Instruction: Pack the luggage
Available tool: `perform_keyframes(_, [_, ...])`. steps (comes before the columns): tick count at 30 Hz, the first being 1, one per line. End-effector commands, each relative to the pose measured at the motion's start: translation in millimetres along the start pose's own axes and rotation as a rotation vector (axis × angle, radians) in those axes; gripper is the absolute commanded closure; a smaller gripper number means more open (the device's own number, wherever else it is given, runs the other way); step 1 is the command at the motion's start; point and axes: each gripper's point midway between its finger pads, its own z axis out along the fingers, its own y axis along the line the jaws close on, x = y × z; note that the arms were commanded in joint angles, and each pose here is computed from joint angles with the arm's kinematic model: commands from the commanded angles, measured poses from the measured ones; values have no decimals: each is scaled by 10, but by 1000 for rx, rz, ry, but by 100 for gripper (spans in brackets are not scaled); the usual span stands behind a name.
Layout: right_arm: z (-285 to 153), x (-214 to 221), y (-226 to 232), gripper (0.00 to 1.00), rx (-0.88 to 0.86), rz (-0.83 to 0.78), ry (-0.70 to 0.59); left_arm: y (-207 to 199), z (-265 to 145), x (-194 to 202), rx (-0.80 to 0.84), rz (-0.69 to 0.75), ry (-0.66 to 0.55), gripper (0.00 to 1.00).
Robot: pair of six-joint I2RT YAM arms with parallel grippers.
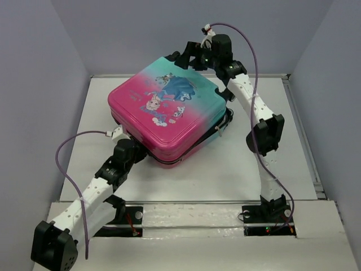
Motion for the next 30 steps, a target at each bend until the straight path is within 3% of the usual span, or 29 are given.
perform_keyframes(1, [-685, -610, 990, 0, -231, -107, -110, -562, -93, -196, 218, -60, -82, 74])
perform_keyframes(3, [-1001, -613, 1078, 3, -209, -141, -115, -682, -98, -267, 251, -53, -102, 73])
perform_keyframes(5, [-1239, -493, 1050, 14, -166, -147, -107, -768, -110, -299, 268, -40, -111, 73])
perform_keyframes(6, [-1720, -703, 1321, 30, -191, -200, -209, -826, -116, -367, 276, -37, -132, 73])
perform_keyframes(7, [-1872, -617, 1312, 69, -180, -201, -226, -856, -119, -403, 279, -28, -144, 73])
perform_keyframes(8, [-2160, -395, 1228, 92, -142, -195, -266, -914, -120, -473, 288, -29, -165, 73])
perform_keyframes(10, [-2403, -73, 1138, 93, -114, -177, -281, -944, -89, -518, 280, -14, -179, 73])
perform_keyframes(11, [-2357, 399, 803, 93, -43, -131, -225, -976, -80, -547, 279, -7, -182, 72])
perform_keyframes(13, [-2590, 672, 700, 93, -9, -124, -227, -1045, -72, -629, 272, -3, -191, 70])
perform_keyframes(15, [-2536, 1308, 328, 93, 59, -90, -112, -1155, -119, -747, 291, 20, -214, 64])
perform_keyframes(18, [-2522, 1874, -102, 93, 184, -15, -26, -1245, -113, -773, 293, 54, -196, 63])
perform_keyframes(24, [-2574, 2092, -979, 93, 536, 134, -57, -1351, -92, -547, 314, 60, -159, 64])
perform_keyframes(27, [-2504, 1948, -1157, 93, 564, 166, -82, -1341, -59, -290, 303, 100, -115, 64])
perform_keyframes(30, [-2169, 1839, -1283, 93, 524, 135, -78, -1309, 20, 16, 287, 125, -51, 65])
